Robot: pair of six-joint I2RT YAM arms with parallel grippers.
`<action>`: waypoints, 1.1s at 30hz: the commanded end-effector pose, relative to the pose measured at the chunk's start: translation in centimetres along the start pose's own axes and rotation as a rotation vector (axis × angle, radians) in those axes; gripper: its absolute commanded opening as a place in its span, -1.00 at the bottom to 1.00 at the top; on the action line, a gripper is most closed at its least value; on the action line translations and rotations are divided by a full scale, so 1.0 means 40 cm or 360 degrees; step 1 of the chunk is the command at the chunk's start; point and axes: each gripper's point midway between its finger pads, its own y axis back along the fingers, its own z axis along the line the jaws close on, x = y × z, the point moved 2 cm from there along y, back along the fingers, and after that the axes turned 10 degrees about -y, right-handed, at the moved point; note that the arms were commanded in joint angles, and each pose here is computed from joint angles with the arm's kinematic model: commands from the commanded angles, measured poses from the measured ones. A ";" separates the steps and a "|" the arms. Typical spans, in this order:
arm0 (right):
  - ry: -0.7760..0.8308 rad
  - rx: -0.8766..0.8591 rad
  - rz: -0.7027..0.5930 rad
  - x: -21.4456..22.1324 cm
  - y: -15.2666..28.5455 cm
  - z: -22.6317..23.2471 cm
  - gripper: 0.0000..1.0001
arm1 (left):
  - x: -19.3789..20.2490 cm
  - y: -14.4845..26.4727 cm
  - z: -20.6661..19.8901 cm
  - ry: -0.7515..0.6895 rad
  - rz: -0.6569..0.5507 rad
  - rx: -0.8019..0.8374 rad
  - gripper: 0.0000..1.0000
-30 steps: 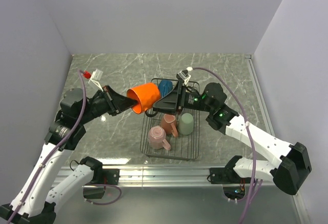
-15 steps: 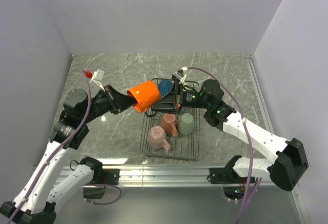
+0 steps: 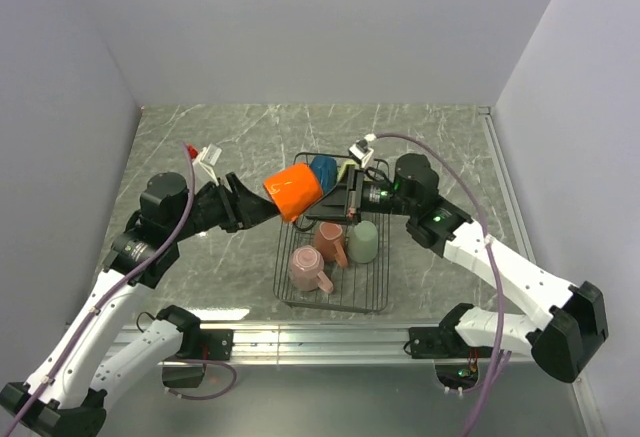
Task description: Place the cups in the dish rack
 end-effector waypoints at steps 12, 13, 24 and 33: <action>0.0609 0.0946 -0.0450 -0.021 0.262 -0.213 -1.00 | 0.012 -0.034 0.096 -0.0037 0.0043 -0.0278 0.42; 0.0607 0.0992 -0.0441 -0.012 0.271 -0.238 -1.00 | 0.010 -0.037 0.098 -0.0040 0.0042 -0.0280 0.40; 0.0830 0.1406 -0.0348 0.062 0.263 -0.346 -1.00 | 0.008 -0.074 0.121 -0.0051 0.0107 -0.0311 0.26; 0.0878 0.1517 -0.0334 0.075 0.276 -0.384 -1.00 | 0.007 -0.072 0.125 -0.0054 0.0111 -0.0332 0.20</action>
